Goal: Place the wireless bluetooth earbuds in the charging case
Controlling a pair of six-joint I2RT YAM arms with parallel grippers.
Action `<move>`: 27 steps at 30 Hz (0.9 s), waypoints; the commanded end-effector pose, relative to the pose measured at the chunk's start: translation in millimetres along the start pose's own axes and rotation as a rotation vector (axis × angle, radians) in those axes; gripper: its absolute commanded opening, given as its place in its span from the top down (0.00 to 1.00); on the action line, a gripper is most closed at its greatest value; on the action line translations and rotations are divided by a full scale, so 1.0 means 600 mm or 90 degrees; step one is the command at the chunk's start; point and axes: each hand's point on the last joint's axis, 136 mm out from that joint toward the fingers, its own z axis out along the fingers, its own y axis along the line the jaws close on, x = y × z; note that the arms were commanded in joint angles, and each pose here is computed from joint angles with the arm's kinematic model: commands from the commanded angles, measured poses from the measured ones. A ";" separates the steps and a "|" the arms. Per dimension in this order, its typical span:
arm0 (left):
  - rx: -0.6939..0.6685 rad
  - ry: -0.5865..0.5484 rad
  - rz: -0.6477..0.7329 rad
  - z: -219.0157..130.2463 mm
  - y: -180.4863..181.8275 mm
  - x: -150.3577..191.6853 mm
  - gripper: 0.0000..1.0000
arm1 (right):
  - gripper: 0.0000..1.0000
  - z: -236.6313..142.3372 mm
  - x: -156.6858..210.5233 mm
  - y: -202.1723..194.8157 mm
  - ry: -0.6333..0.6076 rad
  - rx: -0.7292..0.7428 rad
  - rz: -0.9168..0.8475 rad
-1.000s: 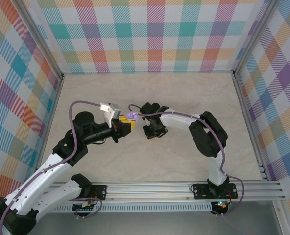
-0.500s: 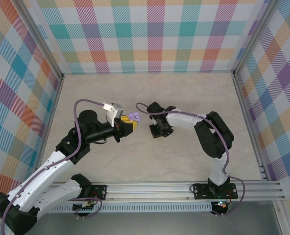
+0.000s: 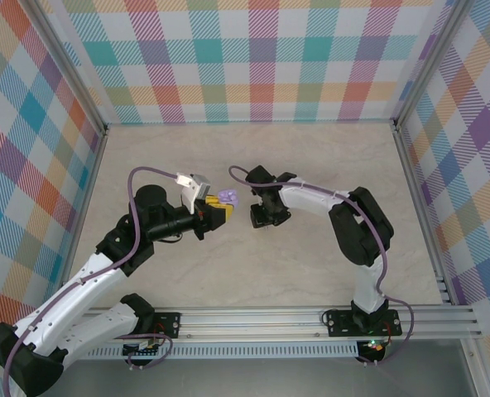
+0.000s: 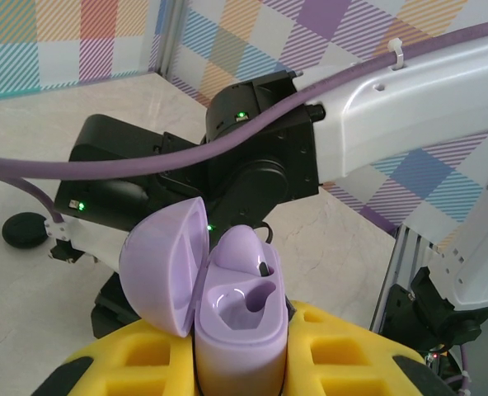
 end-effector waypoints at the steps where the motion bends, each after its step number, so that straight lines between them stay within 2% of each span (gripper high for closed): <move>1: 0.025 -0.021 0.007 -0.005 -0.020 -0.024 1.00 | 0.56 0.009 0.005 -0.008 0.025 0.018 0.028; 21: 0.027 -0.018 0.004 -0.001 -0.019 -0.022 1.00 | 0.65 0.037 0.012 -0.016 0.065 0.051 0.043; 27: 0.028 -0.018 0.004 -0.001 -0.020 -0.023 1.00 | 0.71 0.037 0.013 -0.017 0.066 0.056 0.041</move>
